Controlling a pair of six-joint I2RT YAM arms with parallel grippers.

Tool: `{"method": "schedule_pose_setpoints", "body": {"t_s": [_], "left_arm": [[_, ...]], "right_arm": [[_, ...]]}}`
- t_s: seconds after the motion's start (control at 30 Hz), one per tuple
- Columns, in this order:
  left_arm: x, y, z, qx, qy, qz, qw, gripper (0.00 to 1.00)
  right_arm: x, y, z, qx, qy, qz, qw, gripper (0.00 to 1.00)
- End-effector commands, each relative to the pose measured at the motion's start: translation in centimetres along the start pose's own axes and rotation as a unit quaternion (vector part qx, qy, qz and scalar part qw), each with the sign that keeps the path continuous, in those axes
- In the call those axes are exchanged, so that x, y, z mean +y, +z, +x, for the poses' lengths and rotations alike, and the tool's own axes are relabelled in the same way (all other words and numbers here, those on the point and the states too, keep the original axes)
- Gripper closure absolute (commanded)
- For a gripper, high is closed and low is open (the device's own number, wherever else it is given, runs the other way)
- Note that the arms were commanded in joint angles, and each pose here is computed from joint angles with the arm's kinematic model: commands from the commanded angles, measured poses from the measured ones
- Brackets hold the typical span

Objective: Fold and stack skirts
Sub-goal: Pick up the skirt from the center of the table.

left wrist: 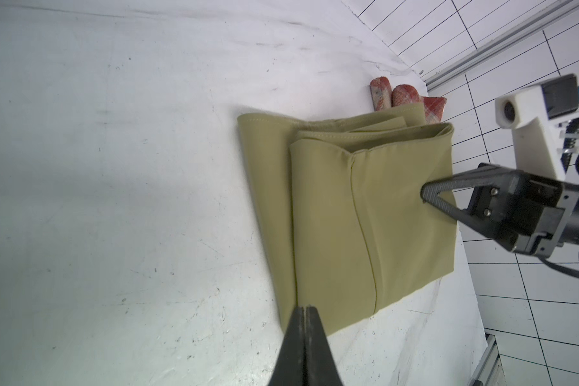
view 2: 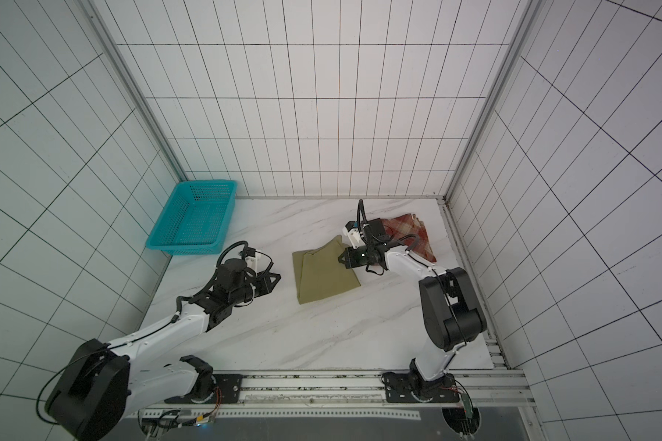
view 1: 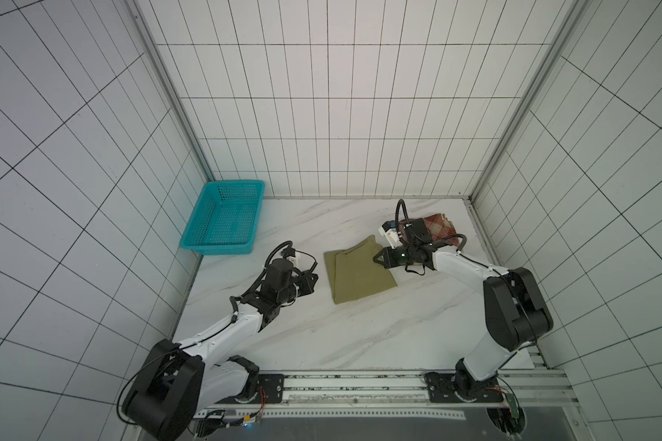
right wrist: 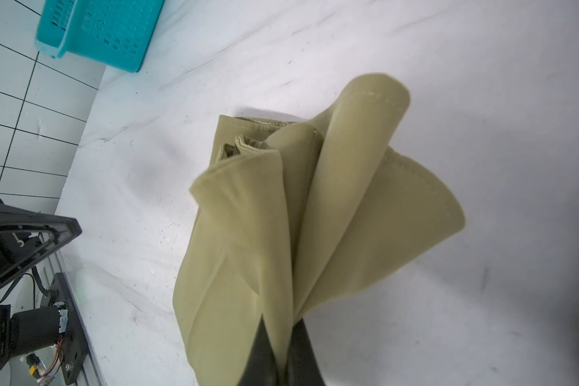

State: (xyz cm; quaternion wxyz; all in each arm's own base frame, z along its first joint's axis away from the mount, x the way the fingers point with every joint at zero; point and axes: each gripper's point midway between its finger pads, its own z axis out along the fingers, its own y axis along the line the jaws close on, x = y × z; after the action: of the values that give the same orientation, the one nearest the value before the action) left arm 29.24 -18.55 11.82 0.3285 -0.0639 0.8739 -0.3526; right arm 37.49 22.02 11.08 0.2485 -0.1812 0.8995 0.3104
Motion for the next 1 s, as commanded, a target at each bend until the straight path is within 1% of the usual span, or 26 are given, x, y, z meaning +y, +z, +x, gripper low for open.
{"method": "schedule_pose_setpoints", "body": {"t_s": [0.0,0.2,0.43,0.57,0.7,0.97], "left_arm": [[0.2,-0.4,0.1,0.003,0.006,-0.002,1.0,1.0],[0.1,-0.8,-0.6,-0.003,0.004,-0.006,1.0,1.0],[-0.7,-0.6,-1.8,0.001,-0.007,-0.007,1.0,1.0],[-1.3,-0.5,-2.6,-0.002,-0.01,-0.004,1.0,1.0],[-1.9,-0.2,-3.2,0.003,-0.009,-0.002,1.0,1.0],[-2.1,-0.1,-3.7,0.003,-0.014,-0.006,1.0,1.0]], "right_arm": [[-1.0,-1.8,-3.0,-0.002,-0.029,-0.006,1.0,1.0],[-3.6,-4.3,-5.9,-0.022,-0.031,-0.008,0.999,1.0],[-6.5,-6.4,-8.2,0.002,-0.019,-0.023,1.0,1.0],[-7.9,-7.8,-9.5,-0.004,-0.007,-0.029,1.0,1.0],[-8.5,-9.5,-10.6,-0.02,0.0,-0.062,0.998,1.0],[-10.2,-12.1,-11.7,-0.02,0.021,-0.099,0.995,1.0]]}}
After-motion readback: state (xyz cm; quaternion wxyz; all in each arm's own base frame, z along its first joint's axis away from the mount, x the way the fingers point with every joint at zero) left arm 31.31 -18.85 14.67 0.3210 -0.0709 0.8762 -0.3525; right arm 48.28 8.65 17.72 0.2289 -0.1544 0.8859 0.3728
